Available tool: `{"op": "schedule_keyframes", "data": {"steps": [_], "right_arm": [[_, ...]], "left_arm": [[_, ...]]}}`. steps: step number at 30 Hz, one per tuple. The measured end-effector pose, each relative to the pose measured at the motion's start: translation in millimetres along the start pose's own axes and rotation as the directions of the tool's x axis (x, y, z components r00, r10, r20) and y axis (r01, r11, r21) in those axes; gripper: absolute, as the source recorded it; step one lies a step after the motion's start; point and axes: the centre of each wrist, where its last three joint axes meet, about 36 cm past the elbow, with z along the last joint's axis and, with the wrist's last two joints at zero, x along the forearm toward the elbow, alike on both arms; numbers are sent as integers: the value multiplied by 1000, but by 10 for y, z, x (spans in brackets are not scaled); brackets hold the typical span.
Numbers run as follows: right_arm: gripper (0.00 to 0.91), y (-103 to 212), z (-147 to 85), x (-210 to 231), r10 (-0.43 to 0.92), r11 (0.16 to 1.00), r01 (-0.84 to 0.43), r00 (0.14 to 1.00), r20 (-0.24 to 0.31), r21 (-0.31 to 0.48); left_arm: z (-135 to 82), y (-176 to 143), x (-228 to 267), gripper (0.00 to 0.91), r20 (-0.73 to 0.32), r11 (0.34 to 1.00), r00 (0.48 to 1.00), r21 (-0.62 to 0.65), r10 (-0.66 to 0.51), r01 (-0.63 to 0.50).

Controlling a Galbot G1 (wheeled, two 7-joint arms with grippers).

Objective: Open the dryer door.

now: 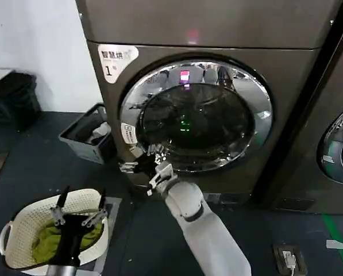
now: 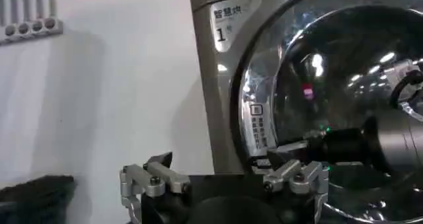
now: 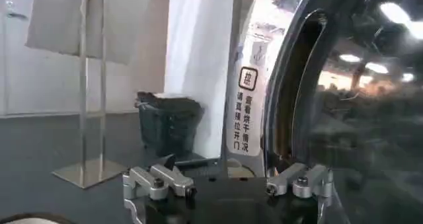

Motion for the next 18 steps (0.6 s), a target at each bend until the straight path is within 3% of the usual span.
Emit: {"op": "schedule_keyframes", "data": {"steps": [18], "right_arm": [[907, 18, -18, 203, -85, 996, 86, 996, 29, -36]], "left_arm": [[25, 386, -109, 907, -46, 999, 999, 50, 11, -8]]}}
